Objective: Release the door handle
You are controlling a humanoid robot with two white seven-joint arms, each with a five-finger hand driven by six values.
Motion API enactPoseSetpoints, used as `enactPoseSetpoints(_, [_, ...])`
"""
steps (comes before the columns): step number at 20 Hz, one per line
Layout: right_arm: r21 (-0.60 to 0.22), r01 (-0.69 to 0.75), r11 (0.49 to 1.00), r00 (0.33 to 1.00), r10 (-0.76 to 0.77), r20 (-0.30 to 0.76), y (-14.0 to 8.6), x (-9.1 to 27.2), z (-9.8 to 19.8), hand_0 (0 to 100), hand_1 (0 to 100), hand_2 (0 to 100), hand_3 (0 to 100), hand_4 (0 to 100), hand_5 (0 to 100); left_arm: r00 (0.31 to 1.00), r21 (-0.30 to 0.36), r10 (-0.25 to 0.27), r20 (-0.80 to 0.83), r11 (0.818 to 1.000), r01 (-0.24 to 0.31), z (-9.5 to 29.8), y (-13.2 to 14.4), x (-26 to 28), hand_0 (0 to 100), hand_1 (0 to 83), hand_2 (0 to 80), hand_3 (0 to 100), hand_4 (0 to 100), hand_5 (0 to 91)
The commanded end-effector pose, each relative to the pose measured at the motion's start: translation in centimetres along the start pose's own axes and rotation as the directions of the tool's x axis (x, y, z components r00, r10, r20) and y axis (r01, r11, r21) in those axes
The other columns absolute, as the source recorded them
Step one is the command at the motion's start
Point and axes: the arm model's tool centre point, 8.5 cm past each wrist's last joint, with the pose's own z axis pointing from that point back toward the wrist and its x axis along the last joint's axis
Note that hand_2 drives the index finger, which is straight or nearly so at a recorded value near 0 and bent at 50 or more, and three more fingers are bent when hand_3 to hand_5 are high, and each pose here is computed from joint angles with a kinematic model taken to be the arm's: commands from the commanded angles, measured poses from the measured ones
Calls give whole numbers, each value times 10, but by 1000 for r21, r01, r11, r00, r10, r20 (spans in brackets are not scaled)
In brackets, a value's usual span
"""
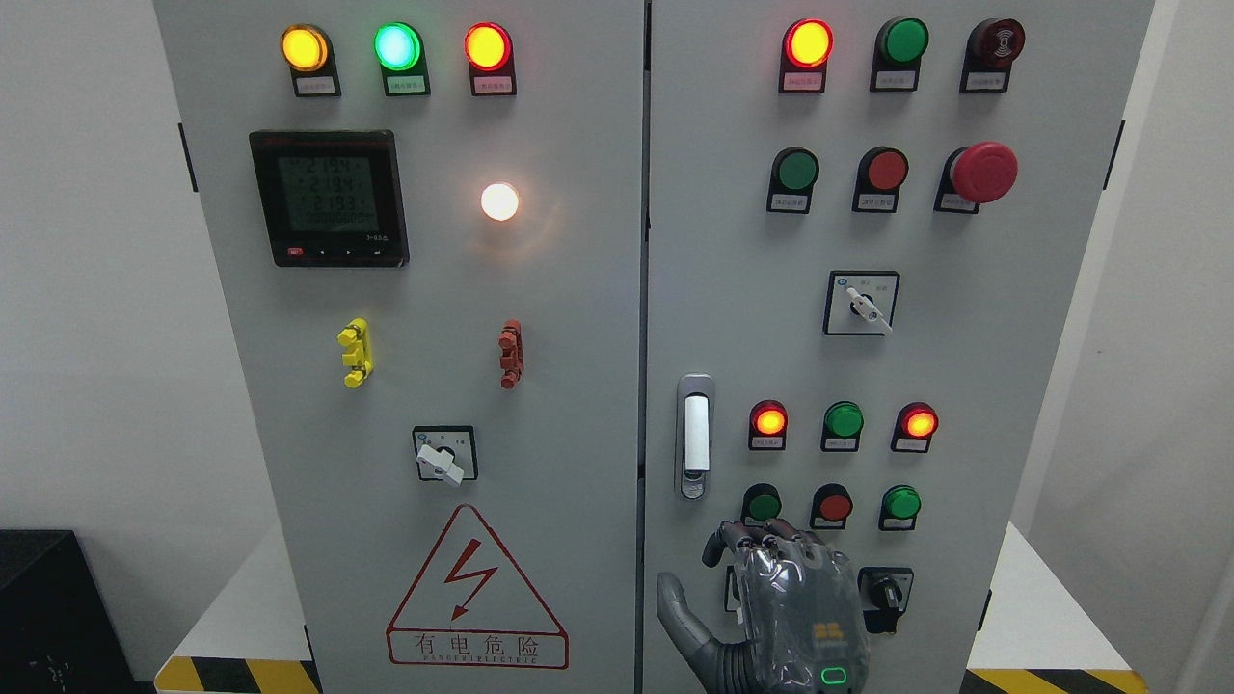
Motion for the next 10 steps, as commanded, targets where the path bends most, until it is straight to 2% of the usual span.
enactPoseSetpoints(1, [-32, -7, 999, 1000, 7, 0, -11, -1, -10, 331, 334, 617, 935, 730, 672, 1000, 0, 0, 1, 1000, 0, 0, 0, 0, 0, 0, 45, 106, 4, 0])
enactPoseSetpoints(3, [-17, -13, 1000, 1000, 12, -11, -14, 0, -18, 336, 317, 625, 945, 728, 677, 1000, 0, 0, -1, 1000, 0, 0, 0, 0, 0, 0, 44, 106, 5, 0])
enactPoseSetpoints(6, [-6, -22, 1000, 999, 22, -40, -16, -2, -28, 255, 306, 642, 953, 735, 682, 1000, 0, 0, 1, 1000, 0, 0, 0, 0, 0, 0, 44, 107, 4, 0])
enactPoseSetpoints(10, [-12, -31, 999, 999, 30, -35, -17, 0, -33, 219, 313, 655, 957, 732, 686, 1000, 0, 0, 1, 1000, 0, 0, 0, 0, 0, 0, 44, 106, 4, 0])
